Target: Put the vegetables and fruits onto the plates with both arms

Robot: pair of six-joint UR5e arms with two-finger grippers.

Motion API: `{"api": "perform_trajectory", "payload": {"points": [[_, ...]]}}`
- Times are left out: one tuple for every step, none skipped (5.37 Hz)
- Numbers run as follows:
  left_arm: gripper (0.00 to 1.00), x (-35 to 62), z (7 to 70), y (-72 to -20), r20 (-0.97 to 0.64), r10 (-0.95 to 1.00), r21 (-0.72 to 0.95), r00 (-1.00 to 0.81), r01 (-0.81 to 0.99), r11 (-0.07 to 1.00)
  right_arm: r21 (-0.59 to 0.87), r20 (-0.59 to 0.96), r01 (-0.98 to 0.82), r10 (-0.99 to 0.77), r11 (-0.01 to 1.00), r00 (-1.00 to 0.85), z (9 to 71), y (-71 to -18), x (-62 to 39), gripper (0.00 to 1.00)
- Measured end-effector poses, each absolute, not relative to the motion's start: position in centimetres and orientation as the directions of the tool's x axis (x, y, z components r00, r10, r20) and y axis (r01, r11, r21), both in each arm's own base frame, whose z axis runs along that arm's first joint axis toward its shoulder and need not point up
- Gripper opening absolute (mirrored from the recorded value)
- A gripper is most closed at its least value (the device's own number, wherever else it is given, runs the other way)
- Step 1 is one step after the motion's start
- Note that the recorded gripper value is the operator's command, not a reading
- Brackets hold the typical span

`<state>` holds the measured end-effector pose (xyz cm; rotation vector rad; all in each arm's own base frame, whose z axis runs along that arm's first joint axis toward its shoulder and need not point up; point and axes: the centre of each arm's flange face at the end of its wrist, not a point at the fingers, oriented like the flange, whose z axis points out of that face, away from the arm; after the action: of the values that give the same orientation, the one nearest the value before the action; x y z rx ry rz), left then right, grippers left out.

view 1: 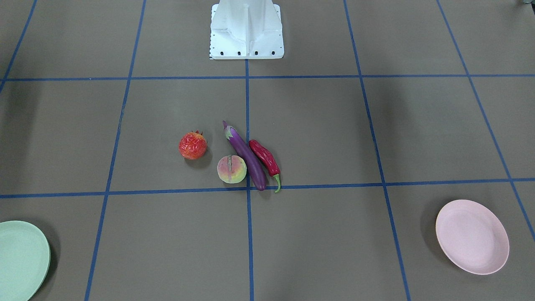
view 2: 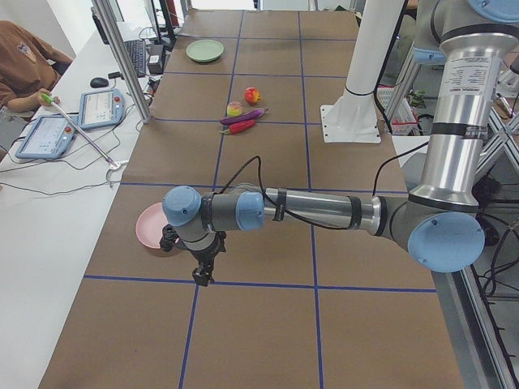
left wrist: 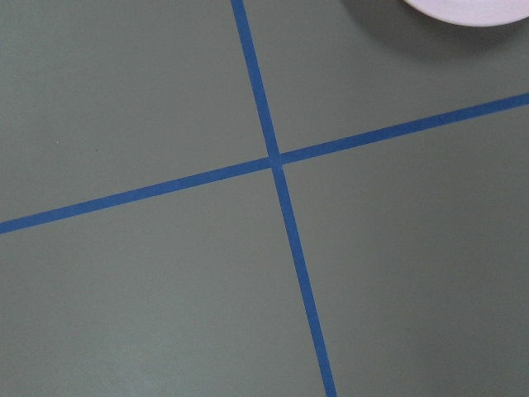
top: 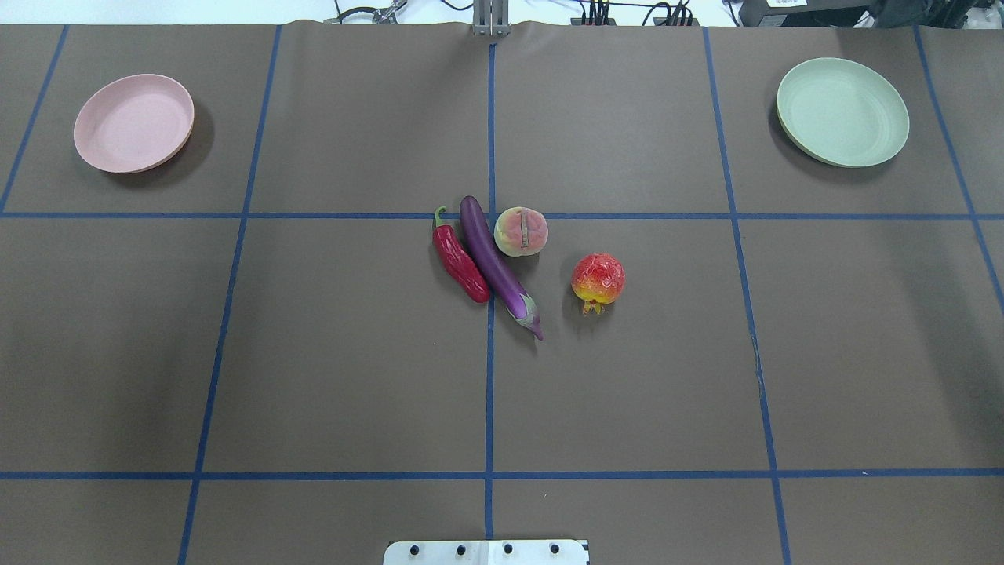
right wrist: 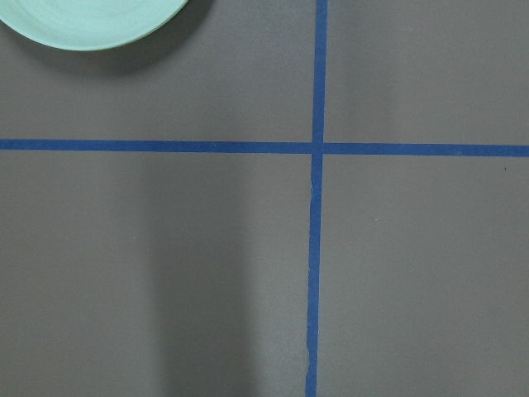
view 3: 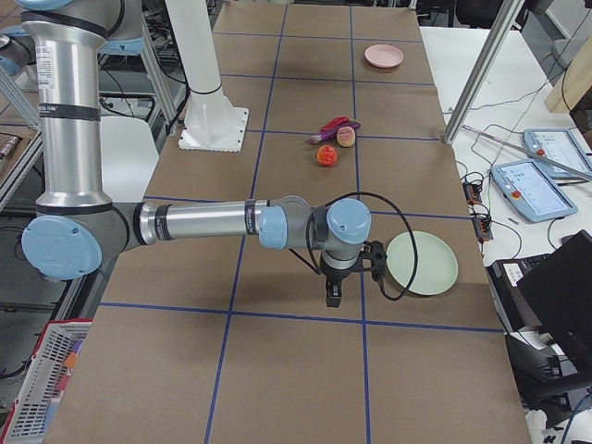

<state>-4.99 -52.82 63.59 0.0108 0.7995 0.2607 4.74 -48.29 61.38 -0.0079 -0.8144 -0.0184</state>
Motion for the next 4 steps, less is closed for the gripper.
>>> {"api": "perform_trajectory", "payload": {"points": [[1.0, -5.0, 63.3, -52.9, -0.707, 0.239, 0.113, 0.666, -0.227, 0.967, 0.004, 0.726, 0.019, -0.017, 1.0, 0.687, 61.2, -48.4, 4.7, 1.0], [1.0, -4.9, 62.0, -53.6, -0.698, 0.258, 0.138, 0.668, -0.228, 0.964, 0.009, 0.725, 0.019, -0.019, 1.0, 0.689, 61.0, -48.5, 4.8, 1.0], [1.0, -4.8, 59.2, -54.5, -0.685, 0.299, 0.194, 0.664, -0.229, 0.954, 0.012, 0.725, 0.018, -0.021, 1.0, 0.688, 60.8, -48.7, 4.8, 1.0], [1.0, -4.2, 55.7, -54.9, -0.67, 0.34, 0.254, 0.66, -0.226, 0.94, 0.014, 0.726, 0.016, -0.021, 1.0, 0.687, 60.5, -48.8, 4.7, 1.0]]}}
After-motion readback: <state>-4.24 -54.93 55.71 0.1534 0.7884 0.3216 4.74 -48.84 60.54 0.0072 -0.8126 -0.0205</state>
